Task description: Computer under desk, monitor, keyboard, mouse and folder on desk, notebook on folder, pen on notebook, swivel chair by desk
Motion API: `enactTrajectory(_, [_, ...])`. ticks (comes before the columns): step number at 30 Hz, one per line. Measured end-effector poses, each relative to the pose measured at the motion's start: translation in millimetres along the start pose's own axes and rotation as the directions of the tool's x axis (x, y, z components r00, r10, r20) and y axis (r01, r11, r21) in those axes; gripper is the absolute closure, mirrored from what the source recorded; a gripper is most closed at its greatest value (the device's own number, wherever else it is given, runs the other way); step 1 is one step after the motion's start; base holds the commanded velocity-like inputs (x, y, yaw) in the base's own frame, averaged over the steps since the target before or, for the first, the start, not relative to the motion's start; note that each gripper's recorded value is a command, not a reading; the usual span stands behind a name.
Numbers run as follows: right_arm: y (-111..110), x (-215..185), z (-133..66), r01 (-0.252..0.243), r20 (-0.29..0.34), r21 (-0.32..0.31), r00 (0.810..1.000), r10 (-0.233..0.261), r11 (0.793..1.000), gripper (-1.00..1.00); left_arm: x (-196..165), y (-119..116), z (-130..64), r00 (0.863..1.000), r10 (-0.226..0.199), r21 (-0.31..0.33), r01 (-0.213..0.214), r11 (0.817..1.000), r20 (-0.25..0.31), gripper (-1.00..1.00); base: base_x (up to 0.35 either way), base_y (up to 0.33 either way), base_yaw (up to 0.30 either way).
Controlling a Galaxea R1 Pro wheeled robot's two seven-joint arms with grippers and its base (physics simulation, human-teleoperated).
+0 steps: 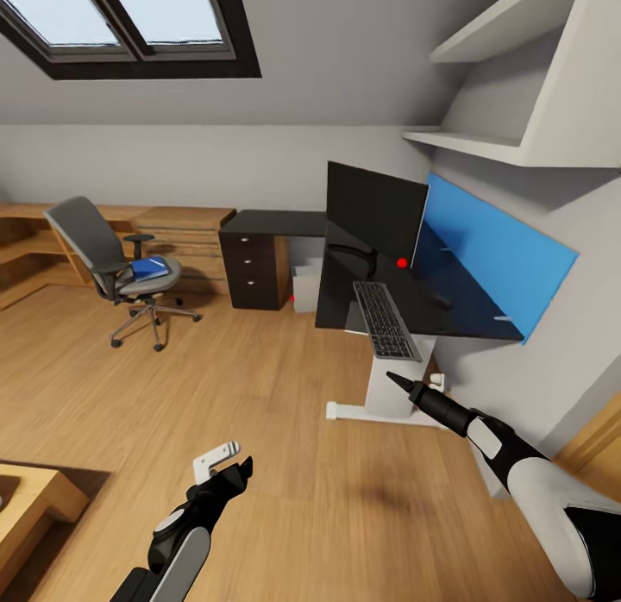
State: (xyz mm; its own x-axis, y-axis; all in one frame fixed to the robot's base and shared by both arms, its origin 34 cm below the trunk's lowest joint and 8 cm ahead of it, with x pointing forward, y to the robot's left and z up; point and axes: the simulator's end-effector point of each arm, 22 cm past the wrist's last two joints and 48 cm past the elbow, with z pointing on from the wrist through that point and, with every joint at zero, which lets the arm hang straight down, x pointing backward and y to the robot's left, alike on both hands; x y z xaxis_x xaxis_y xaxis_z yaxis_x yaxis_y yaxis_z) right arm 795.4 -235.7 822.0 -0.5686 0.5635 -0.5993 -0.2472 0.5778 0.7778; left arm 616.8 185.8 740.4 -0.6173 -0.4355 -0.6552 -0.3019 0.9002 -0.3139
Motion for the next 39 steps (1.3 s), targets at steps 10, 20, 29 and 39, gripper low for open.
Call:
enactTrajectory(10, [6.9,-7.5,-2.7,0.011,0.010,-0.007,1.000,-0.010,1.000,-1.00,-5.7,-2.5,-3.7,1.000,-0.001,0.006,0.001,1.000,0.013,-1.00,0.000,0.000,0.000])
enactTrajectory(20, [14.8,-14.1,-4.5,0.020,0.020,-0.015,1.000,-0.020,1.000,-1.00,-11.9,-5.0,-7.7,1.000,0.000,0.012,0.000,1.000,0.028,-1.00,0.000,0.000,0.000])
enactTrajectory(29, [12.2,-12.2,-3.8,0.029,0.028,-0.023,0.999,-0.028,0.999,-1.00,-9.1,-2.7,-2.6,0.999,0.000,0.014,-0.001,1.000,0.042,-1.00,0.000,0.000,0.000])
enactTrajectory(39, [4.5,-5.3,-2.1,0.032,0.031,-0.032,0.999,-0.031,0.999,-1.00,-0.8,0.9,6.4,0.999,-0.001,0.019,0.000,1.000,0.048,-1.00,0.000,0.000,0.000])
